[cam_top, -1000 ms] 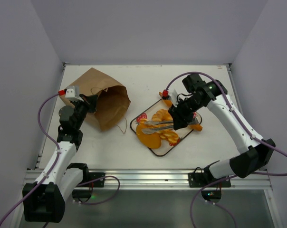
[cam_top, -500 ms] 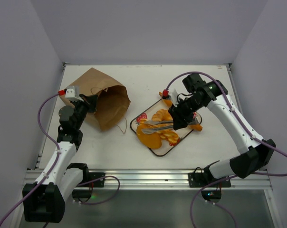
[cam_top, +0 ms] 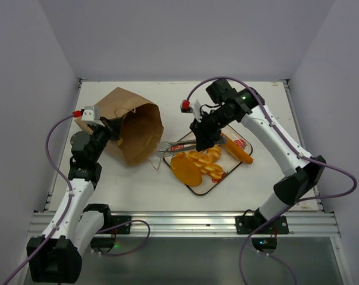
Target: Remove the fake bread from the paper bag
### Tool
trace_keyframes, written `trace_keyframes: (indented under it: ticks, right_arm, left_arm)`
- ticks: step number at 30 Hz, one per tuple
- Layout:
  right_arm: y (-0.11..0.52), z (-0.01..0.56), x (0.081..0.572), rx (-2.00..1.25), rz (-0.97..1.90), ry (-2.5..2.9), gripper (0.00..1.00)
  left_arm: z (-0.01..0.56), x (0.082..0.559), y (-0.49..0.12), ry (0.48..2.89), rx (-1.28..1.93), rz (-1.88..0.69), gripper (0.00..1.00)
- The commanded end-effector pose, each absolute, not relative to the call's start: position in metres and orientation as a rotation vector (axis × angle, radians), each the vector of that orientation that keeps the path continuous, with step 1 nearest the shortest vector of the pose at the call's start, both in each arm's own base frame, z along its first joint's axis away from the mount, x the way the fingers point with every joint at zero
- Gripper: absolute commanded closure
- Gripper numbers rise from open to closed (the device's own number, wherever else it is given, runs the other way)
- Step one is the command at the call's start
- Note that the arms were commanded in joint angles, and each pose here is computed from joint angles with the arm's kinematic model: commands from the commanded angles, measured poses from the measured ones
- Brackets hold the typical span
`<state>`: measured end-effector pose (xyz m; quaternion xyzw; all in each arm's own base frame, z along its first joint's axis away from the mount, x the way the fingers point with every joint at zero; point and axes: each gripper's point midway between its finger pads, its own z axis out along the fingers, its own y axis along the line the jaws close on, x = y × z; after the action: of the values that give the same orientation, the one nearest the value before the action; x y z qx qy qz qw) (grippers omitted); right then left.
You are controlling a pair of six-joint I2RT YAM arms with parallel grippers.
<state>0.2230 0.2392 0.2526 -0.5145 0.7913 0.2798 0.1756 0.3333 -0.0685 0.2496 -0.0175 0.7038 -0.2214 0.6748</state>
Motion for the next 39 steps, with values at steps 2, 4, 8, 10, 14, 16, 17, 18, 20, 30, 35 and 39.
trace_keyframes:
  ticks: [2,4,8,10,14,16,17,18,20,30,35,39]
  right_arm:
    - [0.297,0.26,0.248,-1.427,0.88,2.103,0.61]
    - [0.316,0.249,0.253,-1.432,0.873,2.097,0.62]
    - [0.351,0.24,0.272,-1.371,0.856,2.039,0.62]
    - [0.362,0.231,0.272,-1.337,0.849,2.058,0.62]
    - [0.378,0.227,0.287,-1.257,0.826,2.046,0.63]
    - [0.382,0.226,0.288,-1.235,0.83,2.048,0.62]
    - [0.384,0.226,0.289,-1.235,0.834,2.042,0.62]
    - [0.387,0.224,0.284,-1.254,0.846,2.033,0.63]
    - [0.393,0.221,0.274,-1.315,0.849,2.01,0.62]
    - [0.396,0.18,0.255,-1.567,0.505,1.818,0.63]
    - [0.41,0.172,0.256,-1.578,0.419,1.768,0.6]
    - [0.418,0.171,0.263,-1.512,0.416,1.811,0.59]
  left_arm:
    - [0.294,0.316,-0.069,1.45,0.139,-0.403,1.0]
    - [0.297,0.312,-0.066,1.434,0.158,-0.367,1.0]
    - [0.29,0.306,-0.064,1.441,0.162,-0.349,1.0]
    - [0.279,0.307,-0.065,1.466,0.143,-0.367,1.0]
    - [0.268,0.31,-0.068,1.496,0.11,-0.416,1.0]
    - [0.267,0.311,-0.071,1.496,0.086,-0.452,1.0]
    - [0.265,0.311,-0.072,1.5,0.076,-0.468,1.0]
    - [0.264,0.311,-0.074,1.504,0.054,-0.498,1.0]
    - [0.259,0.312,-0.077,1.511,0.032,-0.534,1.0]
    - [0.262,0.312,-0.081,1.51,-0.019,-0.61,1.0]
    - [0.261,0.309,-0.081,1.519,-0.009,-0.602,1.0]
    - [0.259,0.304,-0.081,1.521,-0.014,-0.604,1.0]
